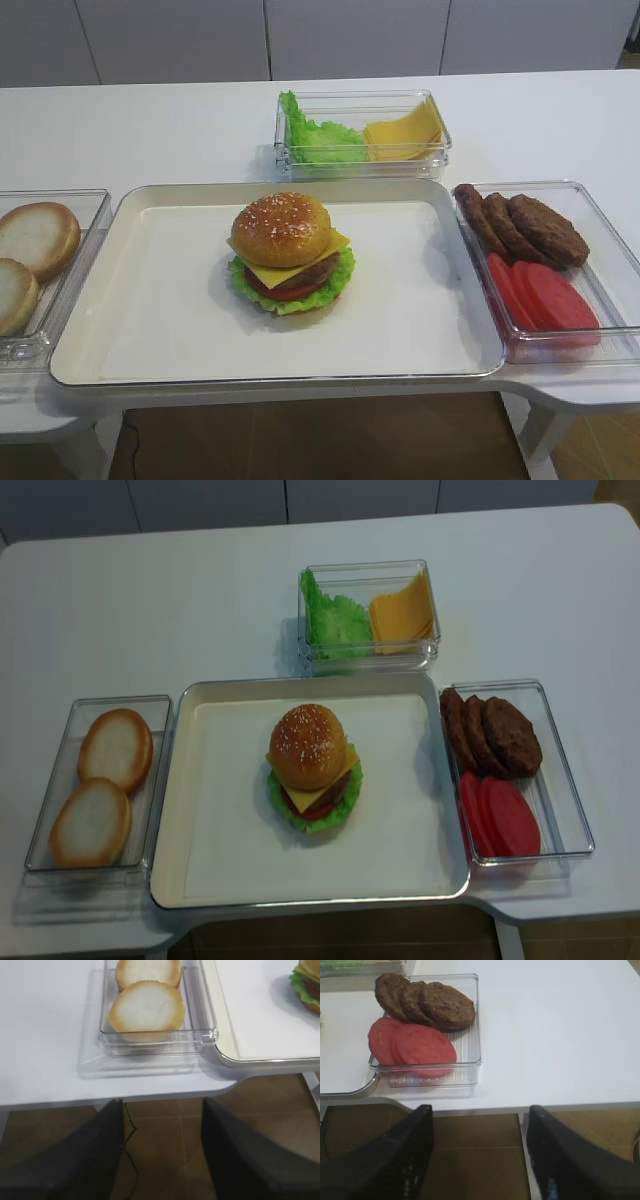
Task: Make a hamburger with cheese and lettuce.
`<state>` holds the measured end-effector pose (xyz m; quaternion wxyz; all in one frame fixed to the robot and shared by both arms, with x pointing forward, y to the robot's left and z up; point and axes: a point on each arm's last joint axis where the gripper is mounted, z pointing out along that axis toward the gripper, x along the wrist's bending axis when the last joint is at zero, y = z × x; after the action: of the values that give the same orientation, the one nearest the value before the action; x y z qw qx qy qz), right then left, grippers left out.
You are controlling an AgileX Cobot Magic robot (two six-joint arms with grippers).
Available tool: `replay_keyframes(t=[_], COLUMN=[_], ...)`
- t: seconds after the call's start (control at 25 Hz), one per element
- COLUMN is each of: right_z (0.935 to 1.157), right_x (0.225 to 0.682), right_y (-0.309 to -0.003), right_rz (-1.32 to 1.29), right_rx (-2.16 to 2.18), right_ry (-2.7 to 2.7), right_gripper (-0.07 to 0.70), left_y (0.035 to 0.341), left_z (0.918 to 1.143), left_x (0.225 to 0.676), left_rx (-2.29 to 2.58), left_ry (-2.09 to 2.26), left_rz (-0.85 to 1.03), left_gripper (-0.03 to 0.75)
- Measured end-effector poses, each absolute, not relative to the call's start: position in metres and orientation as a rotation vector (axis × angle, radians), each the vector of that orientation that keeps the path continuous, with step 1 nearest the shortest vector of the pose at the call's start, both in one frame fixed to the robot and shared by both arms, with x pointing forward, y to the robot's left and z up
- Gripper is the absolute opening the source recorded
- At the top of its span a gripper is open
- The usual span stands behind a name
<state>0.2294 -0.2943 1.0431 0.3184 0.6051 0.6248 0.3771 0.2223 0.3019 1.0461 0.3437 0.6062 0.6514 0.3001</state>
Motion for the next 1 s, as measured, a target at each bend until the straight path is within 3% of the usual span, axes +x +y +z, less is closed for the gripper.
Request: replay_keyframes(t=[1.0], right_z=[1.0431], right_x=[0.2294], right_y=[-0.2943], right_rz=[0.992], right_rx=[1.592], right_ry=[1.643], right_gripper=[0.446], left_y=[0.2962], left_z=[1.0398], left_x=[0.2289], left_rx=[1.633], left_ry=[1.602], left_rz=[0.761], left_gripper=[0.371])
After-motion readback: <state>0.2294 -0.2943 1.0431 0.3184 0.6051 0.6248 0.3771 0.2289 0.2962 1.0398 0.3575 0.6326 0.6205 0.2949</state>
